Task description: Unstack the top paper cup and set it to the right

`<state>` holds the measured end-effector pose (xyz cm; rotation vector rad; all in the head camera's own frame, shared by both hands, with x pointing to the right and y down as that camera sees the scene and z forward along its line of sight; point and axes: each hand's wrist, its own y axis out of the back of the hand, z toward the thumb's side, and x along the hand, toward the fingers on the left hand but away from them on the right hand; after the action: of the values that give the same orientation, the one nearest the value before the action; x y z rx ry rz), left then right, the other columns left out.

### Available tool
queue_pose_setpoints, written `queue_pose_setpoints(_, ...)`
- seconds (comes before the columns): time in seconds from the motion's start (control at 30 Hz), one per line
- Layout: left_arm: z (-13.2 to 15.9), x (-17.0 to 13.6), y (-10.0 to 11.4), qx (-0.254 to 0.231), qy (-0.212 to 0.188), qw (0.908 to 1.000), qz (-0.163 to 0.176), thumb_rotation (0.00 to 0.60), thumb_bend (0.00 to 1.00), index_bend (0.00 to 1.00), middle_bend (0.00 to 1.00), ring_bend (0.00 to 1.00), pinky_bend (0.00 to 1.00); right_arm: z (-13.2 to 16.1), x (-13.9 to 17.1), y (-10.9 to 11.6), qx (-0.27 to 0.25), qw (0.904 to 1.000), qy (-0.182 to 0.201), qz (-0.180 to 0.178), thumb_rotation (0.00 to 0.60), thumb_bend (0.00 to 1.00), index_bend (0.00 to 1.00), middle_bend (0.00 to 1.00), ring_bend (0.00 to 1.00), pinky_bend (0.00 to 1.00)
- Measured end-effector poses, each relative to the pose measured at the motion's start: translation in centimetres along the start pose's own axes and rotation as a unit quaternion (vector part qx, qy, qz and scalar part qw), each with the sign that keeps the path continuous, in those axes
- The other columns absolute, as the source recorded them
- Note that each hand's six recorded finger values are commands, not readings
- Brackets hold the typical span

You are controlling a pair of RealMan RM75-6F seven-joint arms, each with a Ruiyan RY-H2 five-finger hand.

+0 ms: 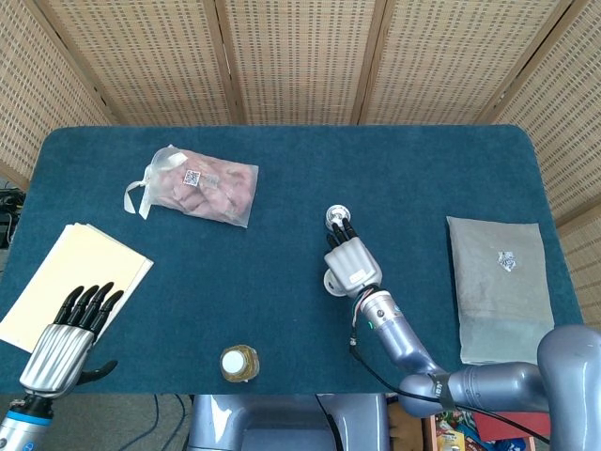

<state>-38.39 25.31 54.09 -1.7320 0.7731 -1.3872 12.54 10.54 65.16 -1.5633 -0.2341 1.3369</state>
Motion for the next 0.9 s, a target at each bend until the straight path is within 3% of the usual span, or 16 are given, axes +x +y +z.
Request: queue_pose_setpoints(0.9, -0.1, -0.1, 0.2, -0.002, 0.001, 1.0, 0.004, 0.6, 0.16, 0.0, 0.0, 0.0, 0.0, -1.3, 1.0, 4.1, 0.07, 0.9973, -0.018, -0.016, 0.6, 0.38, 0.48, 0.18, 0.0, 0.04)
